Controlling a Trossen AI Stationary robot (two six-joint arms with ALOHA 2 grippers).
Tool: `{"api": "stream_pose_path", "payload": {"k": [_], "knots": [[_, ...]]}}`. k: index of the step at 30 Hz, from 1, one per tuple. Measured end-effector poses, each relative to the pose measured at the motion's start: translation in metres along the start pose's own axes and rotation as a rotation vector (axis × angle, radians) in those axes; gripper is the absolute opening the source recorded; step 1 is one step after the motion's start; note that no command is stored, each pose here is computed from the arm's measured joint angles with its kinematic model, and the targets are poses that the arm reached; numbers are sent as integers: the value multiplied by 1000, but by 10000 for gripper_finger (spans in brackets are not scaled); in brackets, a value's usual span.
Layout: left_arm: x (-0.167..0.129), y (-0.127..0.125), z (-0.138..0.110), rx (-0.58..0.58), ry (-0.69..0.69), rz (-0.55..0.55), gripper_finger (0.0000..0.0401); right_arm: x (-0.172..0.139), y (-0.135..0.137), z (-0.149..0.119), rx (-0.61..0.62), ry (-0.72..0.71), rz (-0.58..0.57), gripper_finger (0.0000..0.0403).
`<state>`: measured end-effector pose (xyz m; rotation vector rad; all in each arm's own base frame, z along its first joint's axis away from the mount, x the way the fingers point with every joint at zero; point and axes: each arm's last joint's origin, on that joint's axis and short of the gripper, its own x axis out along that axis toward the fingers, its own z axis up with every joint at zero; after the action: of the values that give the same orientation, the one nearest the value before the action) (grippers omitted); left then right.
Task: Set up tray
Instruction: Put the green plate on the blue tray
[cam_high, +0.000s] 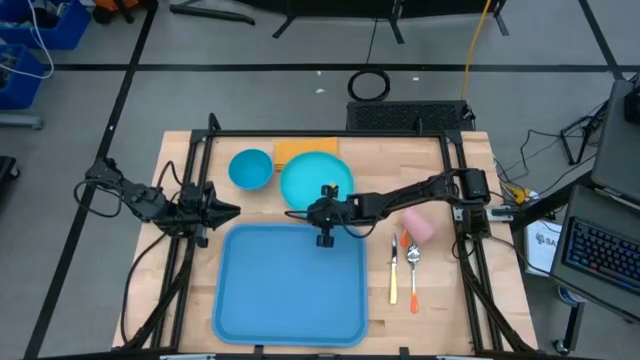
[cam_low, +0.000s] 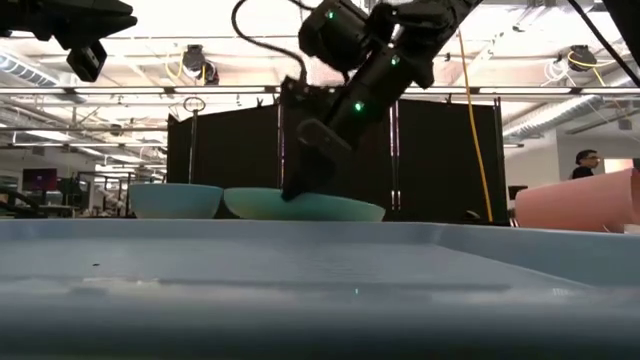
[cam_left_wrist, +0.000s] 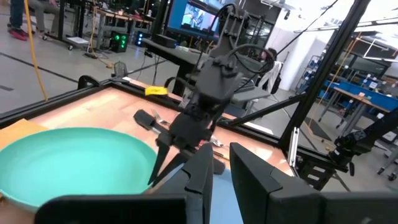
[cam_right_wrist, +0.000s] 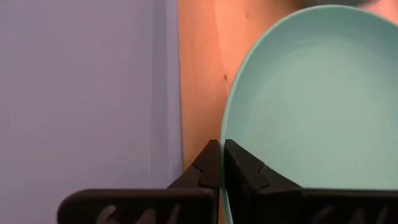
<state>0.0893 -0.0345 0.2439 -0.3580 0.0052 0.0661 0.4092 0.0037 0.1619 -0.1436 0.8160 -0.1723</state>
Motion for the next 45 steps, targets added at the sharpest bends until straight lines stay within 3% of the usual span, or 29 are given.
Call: {"api": "stream_pose_path", "payload": {"k": [4, 12, 22, 29, 37, 45], "knots": [[0, 0, -1, 4, 6, 1, 58, -13, 6, 6, -21, -19, -38, 0], [1, 0, 0, 2, 4, 3, 58, -48, 28, 24, -51, -126, 8, 0], [1, 0, 0, -4, 2, 4, 58, -94, 85, 60, -195, -248, 121, 0], [1, 0, 0, -4, 2, 4, 58, -113, 118, 61, -224, -275, 193, 0], [1, 0, 0, -4, 1, 6, 58, -116, 142, 51, -219, -245, 268, 0], [1, 0, 0, -3, 2, 6, 58, -82, 163, 33, -215, -140, 360, 0]]}}
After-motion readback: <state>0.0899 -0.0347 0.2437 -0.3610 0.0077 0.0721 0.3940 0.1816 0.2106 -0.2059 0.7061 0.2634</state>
